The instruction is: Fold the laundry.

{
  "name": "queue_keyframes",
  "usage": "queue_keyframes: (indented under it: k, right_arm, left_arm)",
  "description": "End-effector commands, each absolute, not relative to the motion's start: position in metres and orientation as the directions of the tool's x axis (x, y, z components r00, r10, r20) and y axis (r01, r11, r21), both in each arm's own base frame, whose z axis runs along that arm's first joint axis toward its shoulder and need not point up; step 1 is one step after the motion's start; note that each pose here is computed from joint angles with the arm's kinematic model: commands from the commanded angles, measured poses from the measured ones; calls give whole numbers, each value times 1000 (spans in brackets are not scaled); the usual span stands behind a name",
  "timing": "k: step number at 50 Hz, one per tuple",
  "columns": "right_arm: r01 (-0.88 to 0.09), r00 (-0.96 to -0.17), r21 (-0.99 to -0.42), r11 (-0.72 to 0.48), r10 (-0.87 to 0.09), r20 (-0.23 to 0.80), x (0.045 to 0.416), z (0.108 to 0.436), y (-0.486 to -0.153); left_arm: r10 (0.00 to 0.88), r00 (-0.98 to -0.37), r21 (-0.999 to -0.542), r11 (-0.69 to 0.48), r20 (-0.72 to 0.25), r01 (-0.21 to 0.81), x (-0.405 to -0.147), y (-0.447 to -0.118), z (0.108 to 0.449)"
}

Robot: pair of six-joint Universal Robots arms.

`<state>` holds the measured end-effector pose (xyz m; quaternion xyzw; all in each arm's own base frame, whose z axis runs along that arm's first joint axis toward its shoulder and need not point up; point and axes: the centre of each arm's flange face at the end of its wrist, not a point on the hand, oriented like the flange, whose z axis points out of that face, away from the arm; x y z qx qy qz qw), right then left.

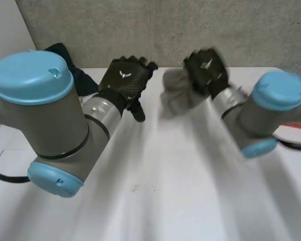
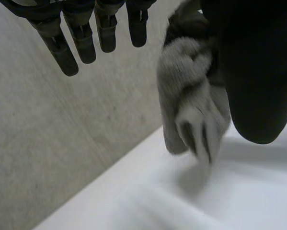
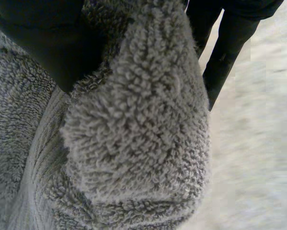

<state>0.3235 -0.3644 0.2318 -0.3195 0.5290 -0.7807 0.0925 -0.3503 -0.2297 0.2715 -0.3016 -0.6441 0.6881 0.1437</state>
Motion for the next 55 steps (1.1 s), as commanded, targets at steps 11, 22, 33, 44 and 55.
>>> queue_keyframes:
  k: [11,22,33,44,55]
  right_arm:
    - [-173,-959,-798,-577,-87,271,94,291,-523]
    - [-86,-948,-924,-373,-253,191,-8,160,-554]
    - [-81,-945,-955,-286,-281,165,-24,106,-539]
    - [-79,-948,-957,-279,-275,159,-18,148,-524]
    - [-210,-967,-977,-27,-141,212,-43,204,-472]
  left_arm:
    - [756,-632,-979,-200,-168,21,-378,-191,306]
    - [857,-485,-982,-185,-172,21,-388,-168,293]
    - [874,-456,-984,-179,-169,20,-389,-164,284]
    - [877,-451,-983,-183,-169,13,-390,-160,287]
    - [878,-445,-979,-205,-179,-12,-388,-152,300]
